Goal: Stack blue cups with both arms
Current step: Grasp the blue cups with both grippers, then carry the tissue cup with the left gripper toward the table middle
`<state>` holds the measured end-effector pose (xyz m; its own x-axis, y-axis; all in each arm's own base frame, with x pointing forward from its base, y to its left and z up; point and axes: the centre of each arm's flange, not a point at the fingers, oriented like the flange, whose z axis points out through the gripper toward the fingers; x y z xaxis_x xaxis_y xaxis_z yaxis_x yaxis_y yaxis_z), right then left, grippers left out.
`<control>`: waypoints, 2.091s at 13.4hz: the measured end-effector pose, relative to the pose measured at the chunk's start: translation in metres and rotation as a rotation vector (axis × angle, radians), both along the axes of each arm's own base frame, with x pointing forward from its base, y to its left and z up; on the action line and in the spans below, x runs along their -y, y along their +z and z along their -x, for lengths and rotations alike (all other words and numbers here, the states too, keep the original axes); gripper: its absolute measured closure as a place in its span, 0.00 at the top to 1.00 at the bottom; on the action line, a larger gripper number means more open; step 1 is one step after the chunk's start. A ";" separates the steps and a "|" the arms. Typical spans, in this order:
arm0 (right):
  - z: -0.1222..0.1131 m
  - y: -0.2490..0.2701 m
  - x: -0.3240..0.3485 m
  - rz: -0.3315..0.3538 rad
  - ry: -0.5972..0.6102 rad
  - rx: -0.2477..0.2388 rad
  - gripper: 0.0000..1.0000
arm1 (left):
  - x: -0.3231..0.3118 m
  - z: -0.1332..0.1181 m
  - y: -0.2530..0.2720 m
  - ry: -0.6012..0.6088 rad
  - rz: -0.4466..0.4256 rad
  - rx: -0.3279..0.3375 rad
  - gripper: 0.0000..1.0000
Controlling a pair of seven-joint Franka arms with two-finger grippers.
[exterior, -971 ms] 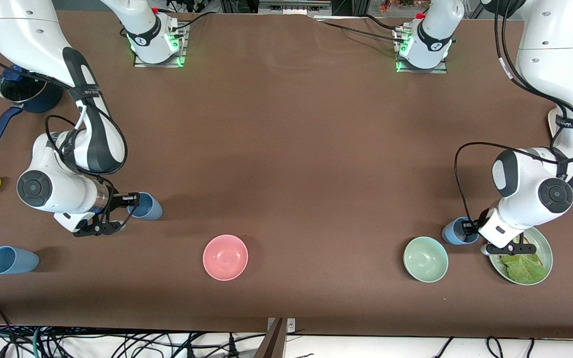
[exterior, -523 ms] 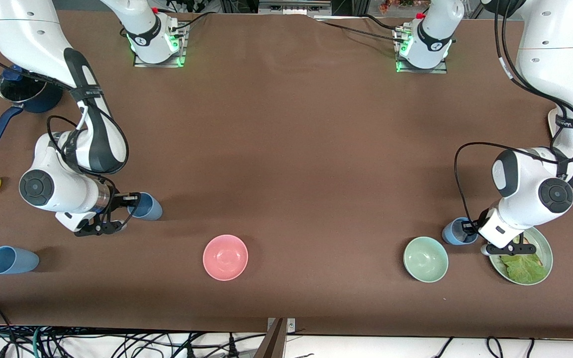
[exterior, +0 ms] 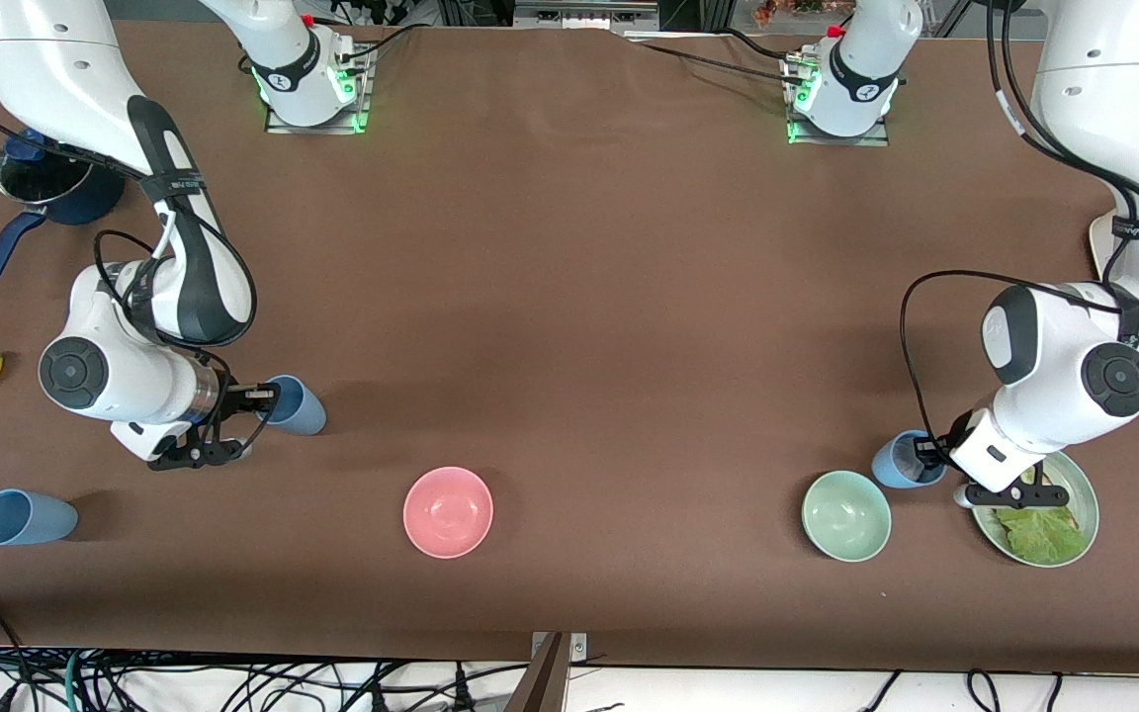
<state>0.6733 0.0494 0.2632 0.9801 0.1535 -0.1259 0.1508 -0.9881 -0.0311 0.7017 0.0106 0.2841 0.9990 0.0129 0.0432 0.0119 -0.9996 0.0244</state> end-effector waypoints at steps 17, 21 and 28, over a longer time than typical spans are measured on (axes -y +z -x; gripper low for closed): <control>0.000 0.001 -0.004 -0.003 0.004 0.004 0.05 | 0.179 0.038 0.011 0.153 0.154 -0.140 0.05; -0.002 0.003 -0.006 -0.004 0.007 0.013 0.05 | 0.237 0.054 0.031 0.192 0.147 -0.128 0.05; -0.013 0.026 -0.009 -0.008 0.010 0.058 0.05 | 0.376 0.122 0.042 0.274 0.025 -0.075 0.05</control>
<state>0.6861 0.0584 0.2892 0.9842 0.1639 -0.0674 0.1622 -0.9863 -0.0295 0.5801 -0.3652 0.3262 0.9586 0.2828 -0.0347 0.2840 -0.9581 0.0378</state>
